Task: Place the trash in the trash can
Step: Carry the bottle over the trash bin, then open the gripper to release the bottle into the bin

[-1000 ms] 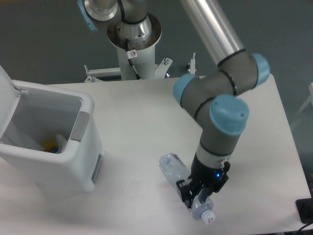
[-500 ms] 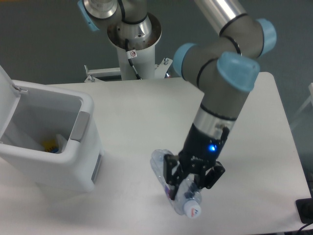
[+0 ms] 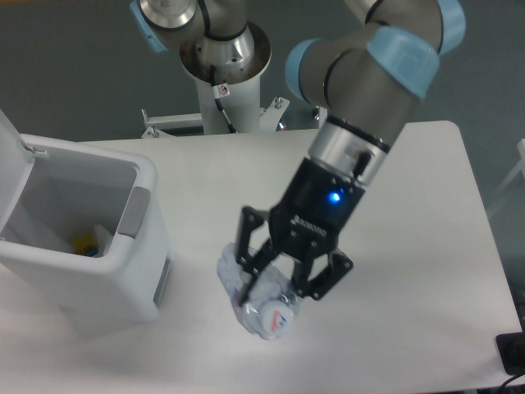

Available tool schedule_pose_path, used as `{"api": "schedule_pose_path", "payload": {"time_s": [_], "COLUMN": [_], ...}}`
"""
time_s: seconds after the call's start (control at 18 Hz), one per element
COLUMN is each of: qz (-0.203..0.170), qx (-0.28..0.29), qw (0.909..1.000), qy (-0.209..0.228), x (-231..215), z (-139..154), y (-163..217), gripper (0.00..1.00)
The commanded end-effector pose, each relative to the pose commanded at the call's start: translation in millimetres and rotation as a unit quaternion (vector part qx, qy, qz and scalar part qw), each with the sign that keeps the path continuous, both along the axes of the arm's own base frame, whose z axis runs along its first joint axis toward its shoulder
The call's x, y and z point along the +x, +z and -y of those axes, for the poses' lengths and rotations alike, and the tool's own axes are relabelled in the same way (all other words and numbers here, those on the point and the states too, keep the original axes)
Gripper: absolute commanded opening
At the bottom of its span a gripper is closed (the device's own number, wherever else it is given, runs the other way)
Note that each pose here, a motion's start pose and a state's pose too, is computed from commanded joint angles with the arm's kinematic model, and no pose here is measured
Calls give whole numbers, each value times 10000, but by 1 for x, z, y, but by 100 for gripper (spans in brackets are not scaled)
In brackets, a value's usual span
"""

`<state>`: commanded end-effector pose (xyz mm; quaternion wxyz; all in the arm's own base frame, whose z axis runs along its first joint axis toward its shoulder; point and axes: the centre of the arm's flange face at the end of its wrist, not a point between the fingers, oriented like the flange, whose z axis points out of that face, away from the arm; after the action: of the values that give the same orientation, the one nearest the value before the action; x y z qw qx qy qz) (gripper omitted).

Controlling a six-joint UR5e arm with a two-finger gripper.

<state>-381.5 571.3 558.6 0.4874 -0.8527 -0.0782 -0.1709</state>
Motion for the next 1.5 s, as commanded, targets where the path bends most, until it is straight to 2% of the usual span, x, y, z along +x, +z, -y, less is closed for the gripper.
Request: {"api": "schedule_pose_path", "payload": {"time_s": [0.22, 0.44, 0.56, 0.89, 1.06, 1.17, 1.39, 1.5], "qz": [-164, -277, -241, -302, -377, -332, -276, -266], "qx": [137, 276, 268, 187, 78, -35, -118, -119], "qw": [9988, 9960, 9947, 9918, 9890, 9886, 9890, 9894], "qy": [-448, -802, -964, -1226, -1430, -1470, -1449, -1426], "x": [55, 119, 145, 188, 192, 193, 193, 194], "z": [-29, -33, -36, -12, -12, -12, -11, -9], "y": [22, 53, 55, 39, 7, -13, -22, -18], "gripper": [45, 45, 46, 49, 61, 73, 81, 98]}}
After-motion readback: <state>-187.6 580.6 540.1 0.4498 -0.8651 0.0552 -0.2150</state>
